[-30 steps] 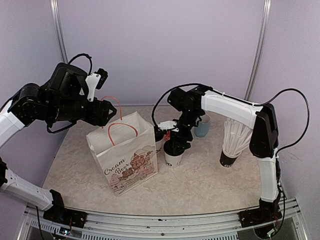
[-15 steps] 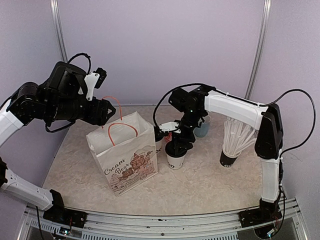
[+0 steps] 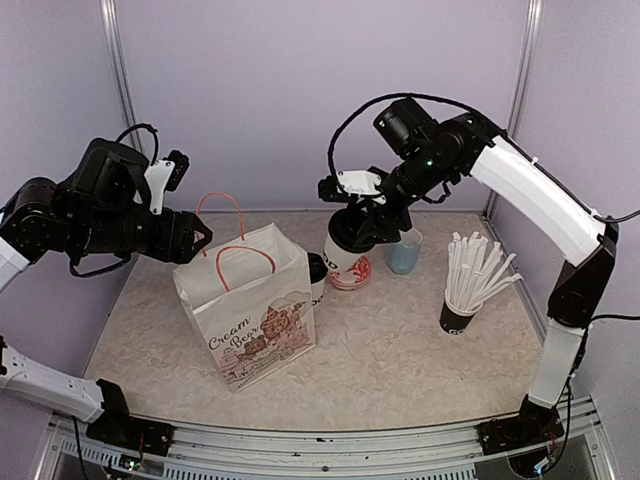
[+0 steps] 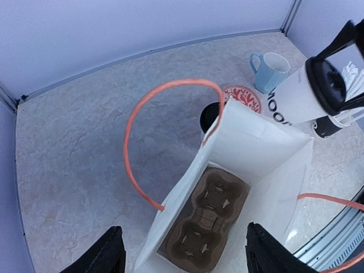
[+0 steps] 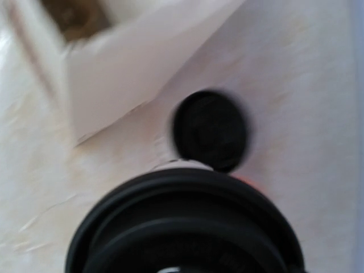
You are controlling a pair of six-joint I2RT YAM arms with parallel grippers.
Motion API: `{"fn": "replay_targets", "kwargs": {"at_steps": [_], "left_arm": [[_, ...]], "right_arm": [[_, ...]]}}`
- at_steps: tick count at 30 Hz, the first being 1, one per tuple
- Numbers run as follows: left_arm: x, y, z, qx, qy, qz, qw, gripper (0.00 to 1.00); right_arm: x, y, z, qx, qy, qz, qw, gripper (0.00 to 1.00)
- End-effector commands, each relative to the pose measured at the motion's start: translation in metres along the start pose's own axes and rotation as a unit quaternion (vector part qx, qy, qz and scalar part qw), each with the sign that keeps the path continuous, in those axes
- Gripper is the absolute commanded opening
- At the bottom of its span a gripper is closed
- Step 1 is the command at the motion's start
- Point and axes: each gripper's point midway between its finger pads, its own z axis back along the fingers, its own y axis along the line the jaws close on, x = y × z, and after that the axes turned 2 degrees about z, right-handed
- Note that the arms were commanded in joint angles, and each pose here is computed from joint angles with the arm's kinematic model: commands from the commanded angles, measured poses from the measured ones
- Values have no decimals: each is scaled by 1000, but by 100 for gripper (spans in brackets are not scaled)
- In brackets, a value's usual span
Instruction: Pack the takeout coffee
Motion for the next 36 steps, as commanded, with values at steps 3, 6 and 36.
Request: {"fn": "replay_targets", "kwargs": {"at_steps": [3, 6, 36], "left_arm": [[-16, 30, -28, 36, 39, 16, 998, 70], [-15, 32, -41, 23, 44, 8, 999, 66], [-15, -23, -85, -105, 63, -72, 990, 0]], "right_arm": [[54, -48, 85, -146, -88, 24, 985, 63], [80, -57, 113, -177, -141, 37, 973, 63], [152, 44, 34, -58, -144, 145, 977, 58]]}}
